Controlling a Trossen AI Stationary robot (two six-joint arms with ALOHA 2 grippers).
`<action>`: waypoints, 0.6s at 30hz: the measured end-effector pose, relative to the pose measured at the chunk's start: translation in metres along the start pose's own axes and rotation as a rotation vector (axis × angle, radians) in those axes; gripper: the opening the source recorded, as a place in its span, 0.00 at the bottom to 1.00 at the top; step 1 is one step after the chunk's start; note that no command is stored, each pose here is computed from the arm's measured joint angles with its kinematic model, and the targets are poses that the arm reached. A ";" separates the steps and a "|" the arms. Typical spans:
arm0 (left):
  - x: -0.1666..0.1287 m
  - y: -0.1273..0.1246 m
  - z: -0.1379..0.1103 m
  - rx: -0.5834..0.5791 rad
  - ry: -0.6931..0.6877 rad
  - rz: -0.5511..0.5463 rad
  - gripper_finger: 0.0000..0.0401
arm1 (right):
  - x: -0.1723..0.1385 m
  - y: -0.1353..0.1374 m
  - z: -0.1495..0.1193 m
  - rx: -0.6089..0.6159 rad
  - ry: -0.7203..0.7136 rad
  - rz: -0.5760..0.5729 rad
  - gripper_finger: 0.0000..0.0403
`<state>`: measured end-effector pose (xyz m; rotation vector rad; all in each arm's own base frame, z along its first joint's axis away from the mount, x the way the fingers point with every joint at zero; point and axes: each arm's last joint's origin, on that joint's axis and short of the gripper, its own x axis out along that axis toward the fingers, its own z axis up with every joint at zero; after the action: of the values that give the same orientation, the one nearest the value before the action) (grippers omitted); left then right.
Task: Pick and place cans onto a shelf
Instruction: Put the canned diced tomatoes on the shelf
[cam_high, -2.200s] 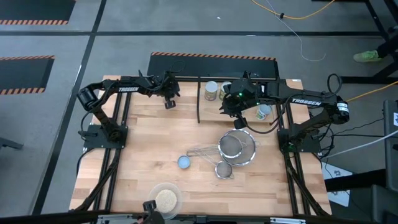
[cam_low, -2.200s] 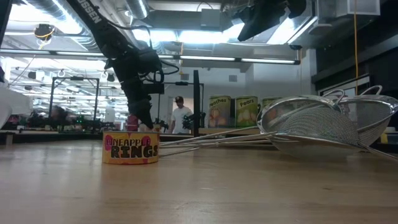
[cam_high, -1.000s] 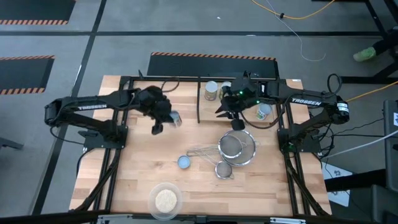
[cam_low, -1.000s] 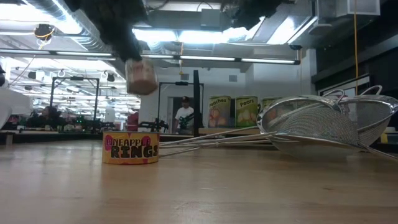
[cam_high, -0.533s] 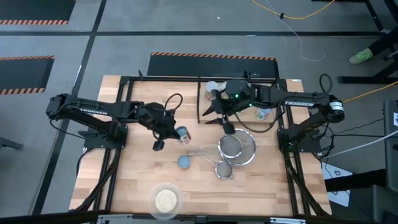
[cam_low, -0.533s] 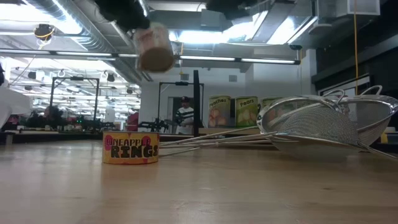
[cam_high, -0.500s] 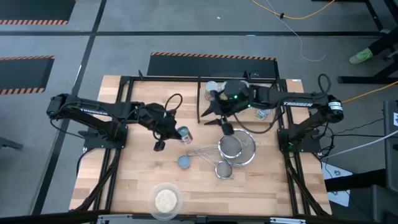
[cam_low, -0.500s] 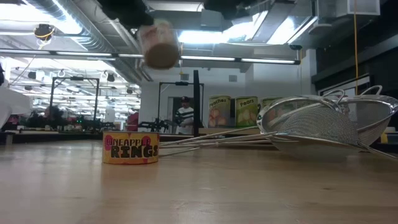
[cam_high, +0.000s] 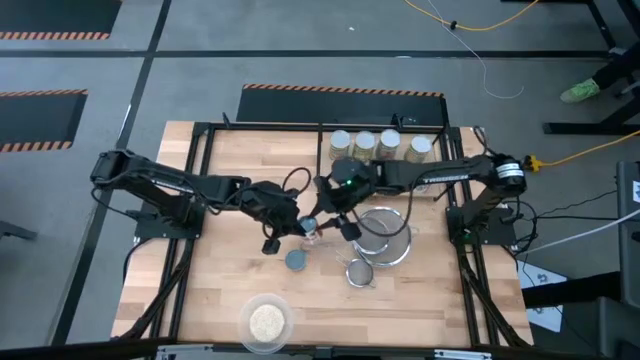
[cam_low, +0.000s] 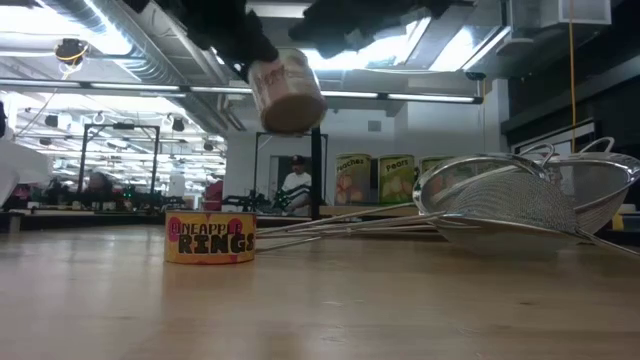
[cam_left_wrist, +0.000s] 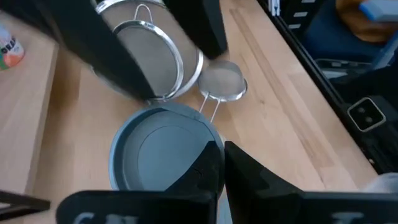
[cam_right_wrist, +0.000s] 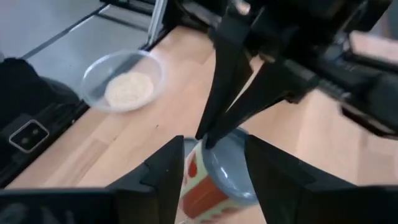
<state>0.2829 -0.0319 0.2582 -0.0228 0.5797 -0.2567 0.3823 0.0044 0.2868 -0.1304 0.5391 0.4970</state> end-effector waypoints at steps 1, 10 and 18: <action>0.003 0.001 0.000 0.001 -0.001 0.000 0.02 | 0.005 0.000 -0.003 0.004 0.010 0.007 0.43; 0.012 0.002 -0.003 -0.002 0.009 0.002 0.02 | 0.026 -0.001 -0.017 0.053 0.046 0.101 0.43; 0.011 0.002 -0.003 -0.019 0.012 0.007 0.02 | 0.035 0.000 -0.025 0.074 0.094 0.118 0.42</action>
<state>0.2909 -0.0323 0.2491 -0.0372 0.5945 -0.2452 0.3966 0.0124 0.2470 -0.0514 0.6590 0.5867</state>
